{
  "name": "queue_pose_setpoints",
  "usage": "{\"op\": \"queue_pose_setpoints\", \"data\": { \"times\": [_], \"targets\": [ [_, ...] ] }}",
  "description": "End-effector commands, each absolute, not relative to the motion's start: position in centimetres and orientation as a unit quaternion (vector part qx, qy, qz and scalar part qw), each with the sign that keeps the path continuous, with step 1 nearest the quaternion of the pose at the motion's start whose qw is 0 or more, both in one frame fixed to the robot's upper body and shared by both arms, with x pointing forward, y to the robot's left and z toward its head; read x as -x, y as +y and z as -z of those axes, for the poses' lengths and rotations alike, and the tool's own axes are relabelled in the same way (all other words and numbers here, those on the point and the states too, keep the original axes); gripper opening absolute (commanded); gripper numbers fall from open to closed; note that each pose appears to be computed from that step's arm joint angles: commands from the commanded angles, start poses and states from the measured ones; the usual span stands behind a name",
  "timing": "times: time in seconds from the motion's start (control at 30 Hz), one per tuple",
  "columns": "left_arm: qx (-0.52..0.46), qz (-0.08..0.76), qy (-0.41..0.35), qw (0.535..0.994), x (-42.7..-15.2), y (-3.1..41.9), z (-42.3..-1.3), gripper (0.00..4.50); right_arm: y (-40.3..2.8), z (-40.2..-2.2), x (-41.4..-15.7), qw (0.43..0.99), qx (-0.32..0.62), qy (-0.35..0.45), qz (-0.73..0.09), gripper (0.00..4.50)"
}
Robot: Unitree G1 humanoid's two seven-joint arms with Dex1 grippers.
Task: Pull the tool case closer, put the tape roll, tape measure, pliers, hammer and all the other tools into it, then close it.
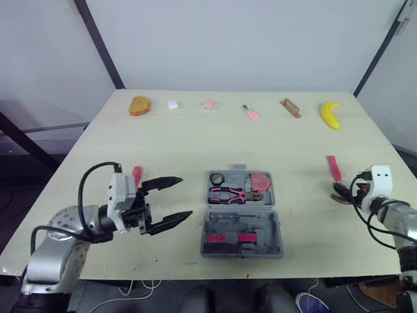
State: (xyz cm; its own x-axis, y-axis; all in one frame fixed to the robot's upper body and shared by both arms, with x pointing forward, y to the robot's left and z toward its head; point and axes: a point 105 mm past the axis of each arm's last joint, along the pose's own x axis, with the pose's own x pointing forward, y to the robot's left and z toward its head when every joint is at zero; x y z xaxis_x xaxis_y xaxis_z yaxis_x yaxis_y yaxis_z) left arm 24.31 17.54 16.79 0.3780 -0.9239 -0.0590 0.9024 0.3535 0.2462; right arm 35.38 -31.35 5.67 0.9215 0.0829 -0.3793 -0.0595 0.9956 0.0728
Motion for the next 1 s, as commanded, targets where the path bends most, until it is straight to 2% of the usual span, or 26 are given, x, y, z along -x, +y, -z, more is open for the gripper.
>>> {"op": "queue_pose_setpoints", "data": {
  "times": [0.03,0.13,0.43,0.67,0.8,1.0],
  "targets": [
    [-0.130,0.584,-0.066,0.799,-23.8,16.2,-18.3,4.50,-31.3,-5.5,-36.1,0.982,-0.017,0.183,-0.040,4.44],
    [-0.124,0.594,-0.075,0.792,-23.6,15.5,-19.2,4.50,-31.0,-3.7,-36.1,0.977,-0.030,0.206,-0.042,4.44],
    [-0.129,0.597,-0.076,0.788,-23.5,15.5,-19.7,4.50,-31.5,-2.2,-35.9,0.971,-0.033,0.235,-0.025,0.16],
    [-0.126,0.598,-0.078,0.787,-23.4,15.4,-19.8,4.50,-31.8,-2.3,-35.9,0.975,-0.017,0.221,-0.024,0.05],
    [-0.126,0.598,-0.079,0.788,-23.5,15.5,-19.9,4.50,-31.9,-3.8,-36.1,0.978,0.003,0.205,-0.039,0.05],
    [-0.126,0.596,-0.078,0.789,-23.5,16.0,-20.0,4.50,-29.7,-8.5,-35.5,0.973,0.069,0.162,-0.147,0.05]
  ]
}}
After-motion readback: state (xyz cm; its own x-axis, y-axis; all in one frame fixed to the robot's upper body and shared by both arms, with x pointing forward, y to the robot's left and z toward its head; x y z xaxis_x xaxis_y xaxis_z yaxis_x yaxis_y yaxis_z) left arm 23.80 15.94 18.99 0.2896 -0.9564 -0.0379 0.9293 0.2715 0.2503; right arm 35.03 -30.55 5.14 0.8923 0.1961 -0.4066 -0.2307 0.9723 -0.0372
